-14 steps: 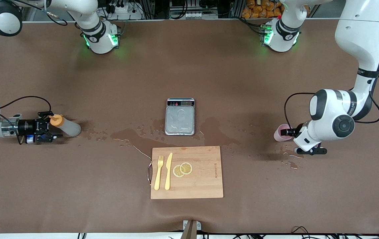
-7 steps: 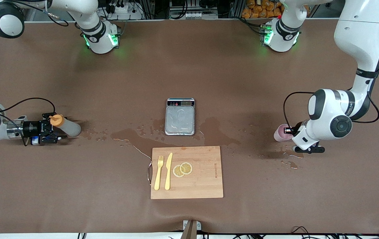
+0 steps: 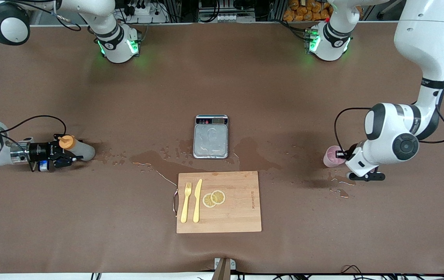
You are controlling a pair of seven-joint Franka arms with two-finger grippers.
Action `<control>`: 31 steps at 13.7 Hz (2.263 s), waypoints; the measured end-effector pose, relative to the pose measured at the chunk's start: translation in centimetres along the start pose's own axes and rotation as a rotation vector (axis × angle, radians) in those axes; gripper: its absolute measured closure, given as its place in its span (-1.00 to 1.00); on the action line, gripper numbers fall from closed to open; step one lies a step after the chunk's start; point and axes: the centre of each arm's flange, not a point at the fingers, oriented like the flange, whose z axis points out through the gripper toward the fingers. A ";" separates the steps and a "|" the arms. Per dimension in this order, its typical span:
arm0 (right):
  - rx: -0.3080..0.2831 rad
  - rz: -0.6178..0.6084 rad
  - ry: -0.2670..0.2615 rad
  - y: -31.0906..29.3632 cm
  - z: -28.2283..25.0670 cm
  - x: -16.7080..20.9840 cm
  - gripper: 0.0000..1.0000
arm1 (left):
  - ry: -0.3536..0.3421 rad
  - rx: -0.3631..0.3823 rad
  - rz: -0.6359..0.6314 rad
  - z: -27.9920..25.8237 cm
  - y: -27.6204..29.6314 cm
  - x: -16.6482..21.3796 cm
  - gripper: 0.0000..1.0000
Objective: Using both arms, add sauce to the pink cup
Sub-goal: 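Lift the pink cup with the left gripper while the right gripper lifts the bottle, then set the cup on the scale with the left gripper while the right gripper follows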
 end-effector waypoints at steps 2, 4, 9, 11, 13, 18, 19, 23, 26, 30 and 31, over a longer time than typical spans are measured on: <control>-0.003 -0.006 0.001 -0.2 0.1 -0.1 -0.06 | 0.035 -0.011 -0.017 -2.1 -0.9 0.2 0.91; -0.004 -0.007 0.001 -0.2 0.2 -0.1 0.08 | 0.061 -0.037 -0.024 -3.9 -0.3 0.0 0.91; -0.025 -0.016 0.011 -1.4 1.1 -1.0 0.14 | 0.055 -0.057 -0.050 -5.4 3.0 -0.7 0.91; -0.039 -0.007 0.033 -2.9 1.4 -2.3 0.13 | 0.057 -0.065 -0.084 -5.7 4.3 -0.9 0.91; -0.050 0.004 0.060 -4.1 1.3 -3.7 0.13 | 0.059 -0.077 -0.115 -6.2 6.7 -1.3 0.91; -0.105 0.021 0.165 -6.3 1.0 -7.6 0.13 | 0.070 -0.111 -0.198 -8.0 12.7 -2.6 0.91; -0.115 0.020 0.190 -6.7 0.9 -8.6 0.13 | 0.070 -0.119 -0.213 -8.2 14.2 -2.9 0.91; -0.148 0.015 0.325 -8.4 -0.7 -12.3 0.13 | 0.064 -0.129 -0.298 -8.7 21.5 -5.0 0.91; -0.181 0.019 0.417 -9.8 -0.1 -16.3 0.13 | 0.053 -0.137 -0.340 -8.3 27.3 -6.5 0.91; -0.191 0.024 0.600 -11.9 1.4 -21.5 0.12 | 0.020 -0.142 -0.395 -6.4 33.4 -8.0 0.91; -0.184 0.034 0.630 -12.3 1.8 -22.9 0.11 | 0.013 -0.146 -0.405 -6.0 34.6 -8.2 0.91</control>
